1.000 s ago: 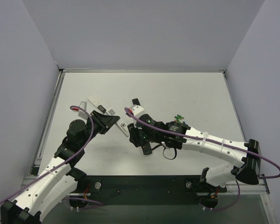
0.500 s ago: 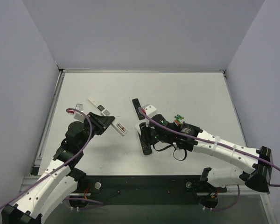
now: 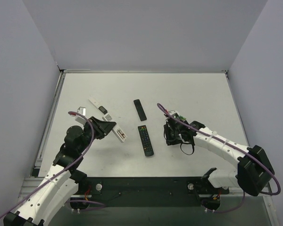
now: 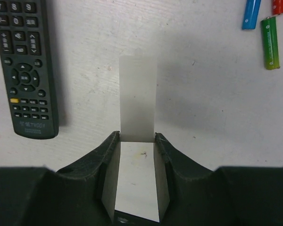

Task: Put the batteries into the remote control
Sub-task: Place the battery cover at the center of the board.

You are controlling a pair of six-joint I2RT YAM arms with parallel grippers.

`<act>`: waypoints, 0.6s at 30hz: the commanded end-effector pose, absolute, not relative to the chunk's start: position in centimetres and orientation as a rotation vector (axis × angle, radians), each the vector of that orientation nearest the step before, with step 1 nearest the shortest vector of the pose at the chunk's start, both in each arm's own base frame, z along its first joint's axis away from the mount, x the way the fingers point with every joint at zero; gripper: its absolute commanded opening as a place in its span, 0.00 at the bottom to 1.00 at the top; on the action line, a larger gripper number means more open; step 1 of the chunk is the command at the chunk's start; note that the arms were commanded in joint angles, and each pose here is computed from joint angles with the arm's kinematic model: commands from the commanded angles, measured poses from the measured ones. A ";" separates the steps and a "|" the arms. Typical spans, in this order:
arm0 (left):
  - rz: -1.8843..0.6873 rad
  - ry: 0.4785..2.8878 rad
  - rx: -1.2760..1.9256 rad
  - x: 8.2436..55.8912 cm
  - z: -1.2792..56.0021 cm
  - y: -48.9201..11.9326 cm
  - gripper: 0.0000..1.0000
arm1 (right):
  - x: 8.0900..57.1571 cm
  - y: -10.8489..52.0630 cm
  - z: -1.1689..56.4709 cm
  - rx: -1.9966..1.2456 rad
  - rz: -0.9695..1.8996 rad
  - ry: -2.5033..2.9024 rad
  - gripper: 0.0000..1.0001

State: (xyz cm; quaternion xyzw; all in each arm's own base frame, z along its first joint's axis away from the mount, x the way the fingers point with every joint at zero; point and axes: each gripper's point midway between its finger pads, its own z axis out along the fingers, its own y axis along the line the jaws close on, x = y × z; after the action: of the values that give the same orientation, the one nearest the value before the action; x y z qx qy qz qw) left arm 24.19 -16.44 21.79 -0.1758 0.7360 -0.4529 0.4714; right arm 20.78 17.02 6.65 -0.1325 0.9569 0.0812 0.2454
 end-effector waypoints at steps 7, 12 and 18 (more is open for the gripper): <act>-1.190 1.737 -0.236 22.4 24.2 -17.6 0.00 | 19.7 16.4 2.3 -0.406 0.141 2.788 0.04; -1.187 1.723 -0.207 21.9 24.2 -17.5 0.00 | 19.2 16.3 1.0 -0.396 0.124 2.828 0.13; -1.164 1.723 -0.147 22.1 23.9 -17.7 0.00 | 18.7 15.9 0.2 -0.392 0.094 2.859 0.30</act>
State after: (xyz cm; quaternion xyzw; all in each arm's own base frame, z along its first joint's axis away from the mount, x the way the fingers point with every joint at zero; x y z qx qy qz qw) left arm 21.94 -17.41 22.90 -0.0967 0.7290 -0.4788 0.4795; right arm 19.51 16.57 0.92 -0.1414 0.9783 0.0442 0.1451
